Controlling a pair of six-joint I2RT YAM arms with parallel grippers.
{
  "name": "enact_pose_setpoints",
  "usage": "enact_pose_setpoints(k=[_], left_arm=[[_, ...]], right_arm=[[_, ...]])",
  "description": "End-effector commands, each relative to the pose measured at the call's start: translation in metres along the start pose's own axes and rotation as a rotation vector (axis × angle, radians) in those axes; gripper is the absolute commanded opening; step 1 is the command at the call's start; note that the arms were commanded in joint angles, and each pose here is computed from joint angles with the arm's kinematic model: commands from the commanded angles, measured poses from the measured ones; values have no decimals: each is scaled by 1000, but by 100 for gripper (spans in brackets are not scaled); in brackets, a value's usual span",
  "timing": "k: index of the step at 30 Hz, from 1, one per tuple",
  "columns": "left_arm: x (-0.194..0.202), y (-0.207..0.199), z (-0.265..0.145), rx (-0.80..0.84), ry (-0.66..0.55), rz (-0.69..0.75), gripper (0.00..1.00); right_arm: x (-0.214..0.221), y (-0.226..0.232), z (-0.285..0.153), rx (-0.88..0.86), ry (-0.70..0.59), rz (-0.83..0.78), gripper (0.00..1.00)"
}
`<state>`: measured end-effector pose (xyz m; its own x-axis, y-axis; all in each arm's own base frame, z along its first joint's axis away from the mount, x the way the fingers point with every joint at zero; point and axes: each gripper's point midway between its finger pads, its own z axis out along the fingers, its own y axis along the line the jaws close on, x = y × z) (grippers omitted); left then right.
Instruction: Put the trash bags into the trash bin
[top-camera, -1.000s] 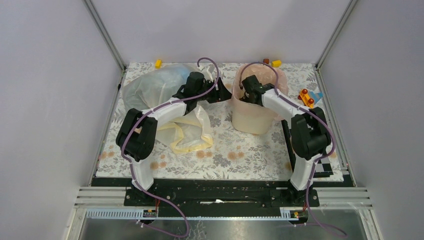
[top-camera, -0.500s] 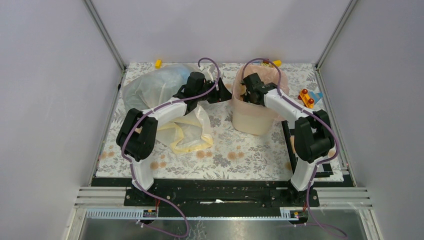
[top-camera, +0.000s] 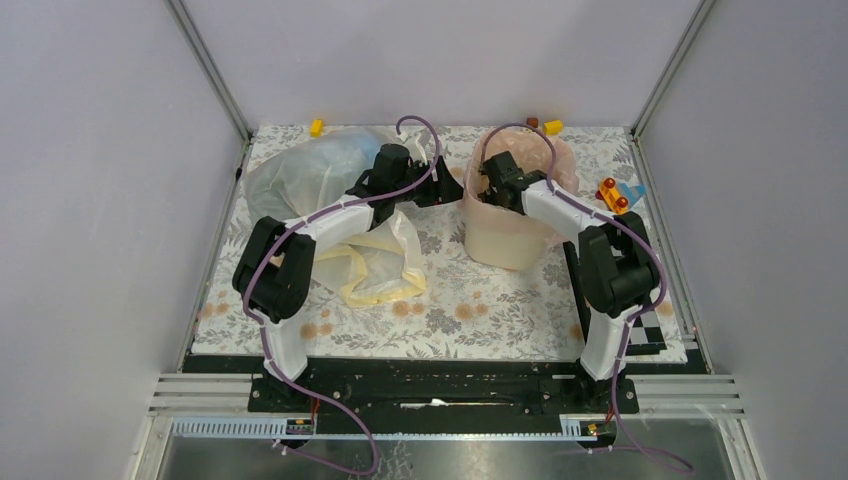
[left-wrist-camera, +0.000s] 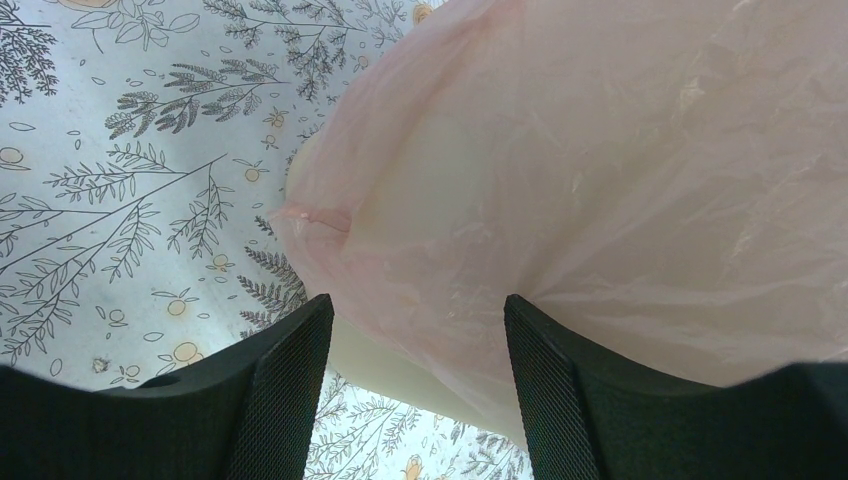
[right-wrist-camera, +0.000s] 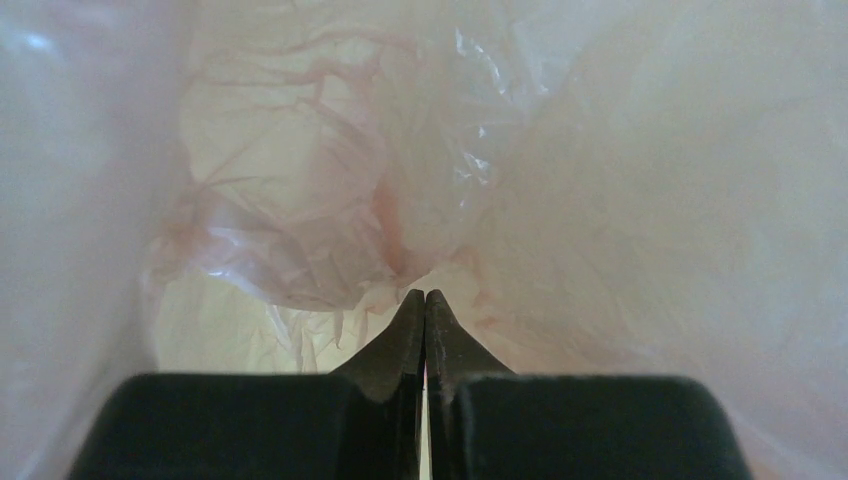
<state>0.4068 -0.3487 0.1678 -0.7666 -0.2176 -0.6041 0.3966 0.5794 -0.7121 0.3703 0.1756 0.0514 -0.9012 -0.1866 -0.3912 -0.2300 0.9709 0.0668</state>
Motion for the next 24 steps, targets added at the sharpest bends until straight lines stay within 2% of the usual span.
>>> enact_pose_setpoints(k=[1,15,24], left_arm=[[-18,-30,-8,73,-39,57,66],[-16,-31,-11,74,-34,60,67],[-39,-35,-40,-34,-106,134,74]], right_arm=[[-33,-5,-37,22,-113,-3,0],[-64,-14,-89,-21,-205,-15,1],[-94,-22,-172,22,-373,4,10]])
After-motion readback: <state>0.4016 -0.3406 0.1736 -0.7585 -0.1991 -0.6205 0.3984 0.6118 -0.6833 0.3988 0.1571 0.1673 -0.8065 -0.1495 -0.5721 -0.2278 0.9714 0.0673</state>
